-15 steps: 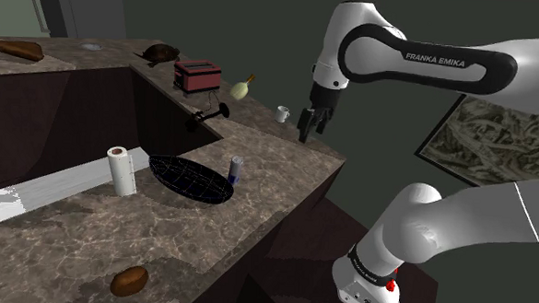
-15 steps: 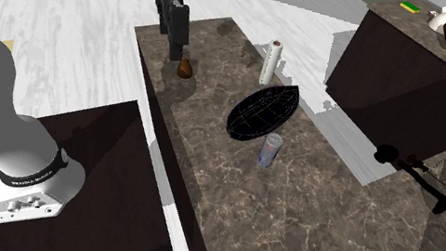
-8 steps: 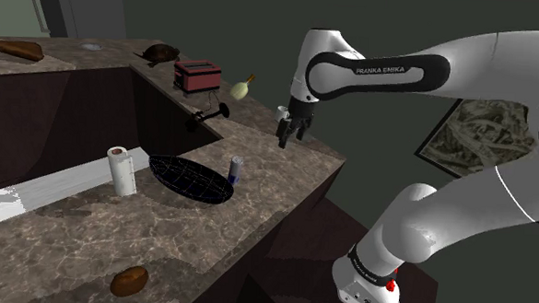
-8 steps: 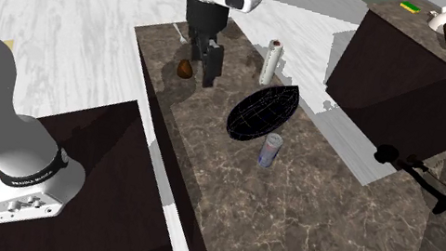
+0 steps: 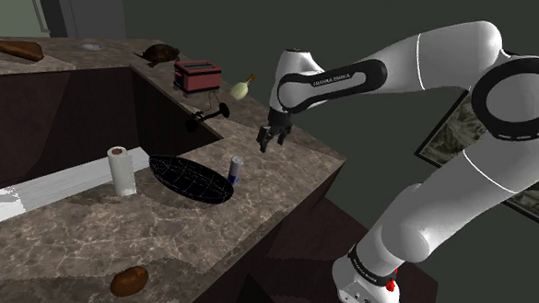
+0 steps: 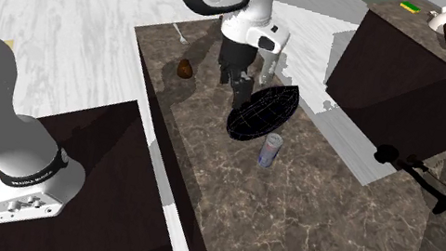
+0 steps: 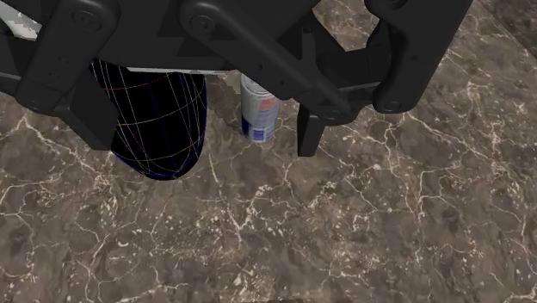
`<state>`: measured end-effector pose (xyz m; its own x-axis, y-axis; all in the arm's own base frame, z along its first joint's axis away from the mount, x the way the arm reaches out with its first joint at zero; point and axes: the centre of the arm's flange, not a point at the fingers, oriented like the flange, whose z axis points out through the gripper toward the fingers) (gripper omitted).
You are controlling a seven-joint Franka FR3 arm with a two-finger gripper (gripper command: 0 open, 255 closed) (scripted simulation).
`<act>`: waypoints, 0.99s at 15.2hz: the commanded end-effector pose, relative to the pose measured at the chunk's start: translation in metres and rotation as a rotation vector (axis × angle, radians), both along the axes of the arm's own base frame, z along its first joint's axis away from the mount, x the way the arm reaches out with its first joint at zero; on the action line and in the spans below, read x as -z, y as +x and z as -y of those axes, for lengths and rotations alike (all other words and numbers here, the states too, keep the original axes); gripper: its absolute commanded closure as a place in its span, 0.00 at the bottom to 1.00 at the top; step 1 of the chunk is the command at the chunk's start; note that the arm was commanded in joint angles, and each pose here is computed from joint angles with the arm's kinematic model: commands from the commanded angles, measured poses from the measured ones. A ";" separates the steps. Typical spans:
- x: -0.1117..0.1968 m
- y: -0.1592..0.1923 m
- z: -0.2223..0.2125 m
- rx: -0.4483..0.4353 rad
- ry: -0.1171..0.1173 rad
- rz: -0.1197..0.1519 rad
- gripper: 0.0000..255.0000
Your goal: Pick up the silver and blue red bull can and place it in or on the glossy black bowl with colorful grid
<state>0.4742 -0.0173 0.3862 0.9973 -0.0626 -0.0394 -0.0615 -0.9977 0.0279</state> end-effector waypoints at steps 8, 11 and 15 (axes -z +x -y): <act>0.085 0.079 0.018 0.018 0.003 0.019 0.00; 0.112 0.106 0.024 0.024 0.004 0.025 0.00; 0.149 0.142 0.033 0.032 0.005 0.033 0.00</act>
<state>0.6063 -0.0506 0.2483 0.9957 -0.0926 -0.0099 -0.0924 -0.9955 0.0205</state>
